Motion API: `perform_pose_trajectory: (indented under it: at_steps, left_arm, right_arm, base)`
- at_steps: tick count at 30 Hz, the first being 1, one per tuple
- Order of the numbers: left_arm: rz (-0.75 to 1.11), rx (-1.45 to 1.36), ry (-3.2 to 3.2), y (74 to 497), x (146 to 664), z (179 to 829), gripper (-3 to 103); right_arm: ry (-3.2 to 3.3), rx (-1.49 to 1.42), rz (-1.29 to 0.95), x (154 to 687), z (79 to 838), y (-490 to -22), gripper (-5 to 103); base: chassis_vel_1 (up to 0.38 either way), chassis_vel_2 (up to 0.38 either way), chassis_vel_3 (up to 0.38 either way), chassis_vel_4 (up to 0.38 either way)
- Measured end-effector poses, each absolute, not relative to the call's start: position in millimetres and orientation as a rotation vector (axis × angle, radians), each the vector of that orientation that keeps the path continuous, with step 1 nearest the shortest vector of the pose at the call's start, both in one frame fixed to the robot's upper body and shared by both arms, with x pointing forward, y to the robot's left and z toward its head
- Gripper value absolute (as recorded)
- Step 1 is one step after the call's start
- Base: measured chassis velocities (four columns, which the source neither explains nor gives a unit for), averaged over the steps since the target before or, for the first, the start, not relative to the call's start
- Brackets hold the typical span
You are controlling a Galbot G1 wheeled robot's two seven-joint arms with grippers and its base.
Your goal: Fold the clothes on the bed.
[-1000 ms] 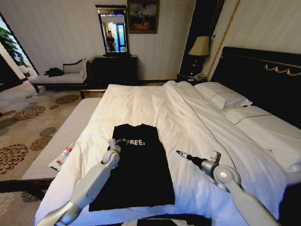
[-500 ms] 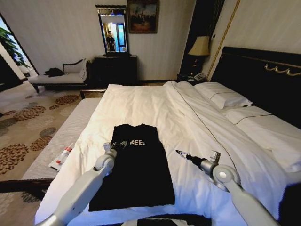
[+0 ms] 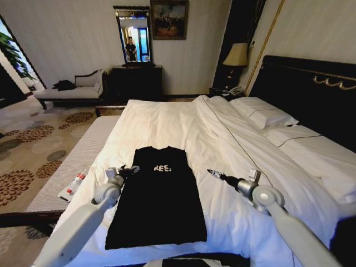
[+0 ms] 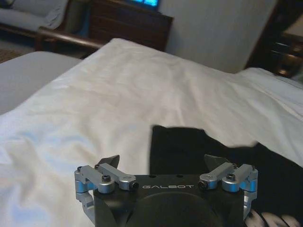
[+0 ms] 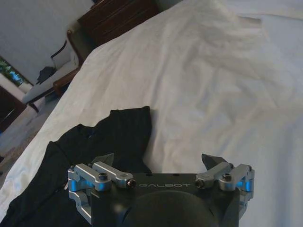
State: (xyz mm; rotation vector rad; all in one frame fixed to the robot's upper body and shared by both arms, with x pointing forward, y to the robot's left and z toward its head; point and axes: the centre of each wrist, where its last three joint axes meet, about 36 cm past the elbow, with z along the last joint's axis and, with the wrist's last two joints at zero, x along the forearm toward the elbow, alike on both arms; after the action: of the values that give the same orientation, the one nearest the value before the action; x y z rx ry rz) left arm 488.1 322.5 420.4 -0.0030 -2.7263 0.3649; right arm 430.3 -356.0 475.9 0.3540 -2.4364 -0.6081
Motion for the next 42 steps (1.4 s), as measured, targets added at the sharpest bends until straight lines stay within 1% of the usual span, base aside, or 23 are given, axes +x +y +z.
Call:
perform_pose_trajectory:
  at_steps: [2,4,7,8,12,13,17,18,22,24,28,29,31,33,34,37,42]
  left_arm:
    - [0.386,0.014,-2.729,332.9,511.3,427.8,100]
    - [0.388,0.014,-2.729,333.8,513.3,428.4,100]
    - [0.417,0.024,-2.720,348.4,544.6,430.7,100]
    - [0.417,0.024,-2.720,348.4,544.6,430.7,100]
    - [0.457,0.024,-2.675,352.3,580.3,413.8,100]
    - [0.457,0.024,-2.675,352.3,580.3,413.8,100]
    - [0.469,0.023,-2.628,348.1,608.0,398.0,100]
    - [0.469,0.023,-2.628,348.1,608.0,398.0,100]
    - [0.537,0.008,-2.592,330.7,640.2,390.5,100]
    - [0.546,0.001,-2.588,327.0,647.5,390.1,100]
    - [0.568,-0.056,-2.577,309.0,669.5,387.8,100]
    - [0.568,-0.056,-2.577,309.0,669.5,387.8,100]
    - [0.558,-0.100,-2.569,288.6,681.6,384.9,102]
    - [0.559,-0.106,-2.561,280.3,684.4,380.0,100]
    - [0.559,-0.106,-2.561,280.3,684.4,380.0,100]
    - [0.552,-0.096,-2.559,281.7,683.1,375.6,99]
    - [0.546,-0.068,-2.563,290.3,679.1,373.7,99]
  right_arm:
    - [-2.445,0.365,-0.589,441.0,479.1,-358.7,100]
    - [-2.446,0.366,-0.587,443.0,479.4,-358.9,100]
    - [-2.442,0.383,-0.585,478.4,481.5,-355.1,100]
    - [-2.442,0.383,-0.585,478.4,481.5,-355.1,100]
    - [-2.437,0.392,-0.625,529.5,486.7,-345.1,100]
    - [-2.437,0.392,-0.625,529.5,486.7,-345.1,100]
    - [-2.409,0.380,-0.663,572.7,474.2,-339.3,100]
    - [-2.409,0.380,-0.663,572.7,474.2,-339.3,100]
    - [-2.384,0.394,-0.661,594.0,445.9,-330.5,100]
    - [-2.381,0.389,-0.661,598.3,439.1,-330.5,100]
    - [-2.372,0.371,-0.694,625.9,414.3,-322.8,100]
    - [-2.372,0.371,-0.694,625.9,414.3,-322.8,100]
    - [-2.376,0.360,-0.731,633.9,409.2,-324.0,100]
    - [-2.375,0.384,-0.761,643.9,404.8,-311.3,100]
    - [-2.375,0.384,-0.761,643.9,404.8,-311.3,100]
    - [-2.374,0.444,-0.799,658.8,399.9,-280.6,100]
    - [-2.381,0.461,-0.790,669.1,390.8,-262.7,100]
  base:
    - [0.000,0.000,0.000,0.000]
    - [0.000,0.000,0.000,0.000]
    - [0.000,0.000,0.000,0.000]
    - [0.000,0.000,0.000,0.000]
    - [0.000,0.000,0.000,0.000]
    - [0.000,0.000,0.000,0.000]
    - [0.000,0.000,0.000,0.000]
    - [0.000,0.000,0.000,0.000]
    - [0.000,0.000,0.000,0.000]
    - [0.000,0.000,0.000,0.000]
    - [0.000,0.000,0.000,0.000]
    - [0.000,0.000,0.000,0.000]
    - [0.000,0.000,0.000,0.000]
    - [0.000,0.000,0.000,0.000]
    - [0.000,0.000,0.000,0.000]
    - [0.000,0.000,0.000,0.000]
    - [0.000,0.000,0.000,0.000]
